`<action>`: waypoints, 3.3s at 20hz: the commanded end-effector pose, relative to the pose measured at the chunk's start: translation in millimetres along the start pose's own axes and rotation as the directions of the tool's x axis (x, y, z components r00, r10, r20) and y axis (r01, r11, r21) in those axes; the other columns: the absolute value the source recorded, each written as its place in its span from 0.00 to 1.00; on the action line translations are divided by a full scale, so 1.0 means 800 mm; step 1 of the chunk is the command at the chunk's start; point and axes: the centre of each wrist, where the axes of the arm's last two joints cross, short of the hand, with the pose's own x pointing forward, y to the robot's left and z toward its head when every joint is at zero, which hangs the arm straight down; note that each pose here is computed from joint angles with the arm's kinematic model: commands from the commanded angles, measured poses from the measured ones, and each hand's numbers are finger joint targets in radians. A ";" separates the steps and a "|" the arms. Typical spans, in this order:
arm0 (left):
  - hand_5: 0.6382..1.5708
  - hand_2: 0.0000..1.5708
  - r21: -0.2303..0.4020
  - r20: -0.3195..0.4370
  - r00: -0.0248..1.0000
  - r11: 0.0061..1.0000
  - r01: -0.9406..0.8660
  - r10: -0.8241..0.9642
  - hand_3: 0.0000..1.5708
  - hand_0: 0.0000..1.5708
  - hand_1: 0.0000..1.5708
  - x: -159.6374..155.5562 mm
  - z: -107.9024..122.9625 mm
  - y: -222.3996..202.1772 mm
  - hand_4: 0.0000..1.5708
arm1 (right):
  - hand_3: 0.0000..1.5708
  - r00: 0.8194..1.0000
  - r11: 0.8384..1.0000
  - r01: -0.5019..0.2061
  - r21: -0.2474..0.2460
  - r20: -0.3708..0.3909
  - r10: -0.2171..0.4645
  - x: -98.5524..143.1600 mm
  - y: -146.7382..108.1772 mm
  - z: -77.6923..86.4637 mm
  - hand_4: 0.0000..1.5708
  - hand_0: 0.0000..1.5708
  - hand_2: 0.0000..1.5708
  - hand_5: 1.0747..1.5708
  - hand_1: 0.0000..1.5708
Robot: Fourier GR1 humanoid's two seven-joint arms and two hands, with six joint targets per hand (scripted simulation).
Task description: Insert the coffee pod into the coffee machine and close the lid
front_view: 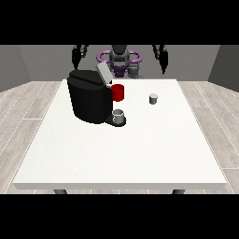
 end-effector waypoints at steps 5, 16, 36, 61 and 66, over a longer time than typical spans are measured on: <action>1.00 0.00 -0.166 0.073 0.996 0.985 -0.035 0.048 0.00 0.00 0.00 0.025 -0.010 -0.012 0.45 | 0.00 0.998 0.999 0.037 -0.005 -0.058 -0.037 -0.036 0.000 0.017 0.21 0.00 0.00 1.00 0.00; 1.00 0.00 -0.165 0.001 0.967 0.954 0.251 -0.254 0.00 0.00 0.00 0.002 -0.024 0.050 0.21 | 0.00 0.995 0.996 0.086 -0.007 0.042 -0.085 -0.008 0.013 0.008 0.23 0.00 0.00 1.00 0.00; 1.00 0.00 -0.103 -0.034 0.759 0.758 0.644 -0.650 0.00 0.00 0.00 0.017 -0.121 0.119 0.00 | 0.00 0.979 0.998 0.063 0.014 0.195 -0.065 0.011 0.022 -0.053 0.29 0.00 0.00 1.00 0.00; 1.00 0.75 -0.241 -0.018 0.648 0.632 0.737 -0.762 0.64 0.72 0.72 0.003 -0.156 0.108 0.00 | 0.00 0.981 0.996 0.079 -0.032 0.179 -0.072 -0.006 0.030 -0.069 0.26 0.00 0.00 1.00 0.00; 1.00 0.76 -0.309 0.024 0.595 0.560 0.769 -0.803 0.69 0.75 0.75 -0.001 -0.160 0.063 0.00 | 0.00 0.994 0.996 0.060 -0.073 0.095 -0.053 -0.015 0.025 -0.078 0.21 0.00 0.00 1.00 0.00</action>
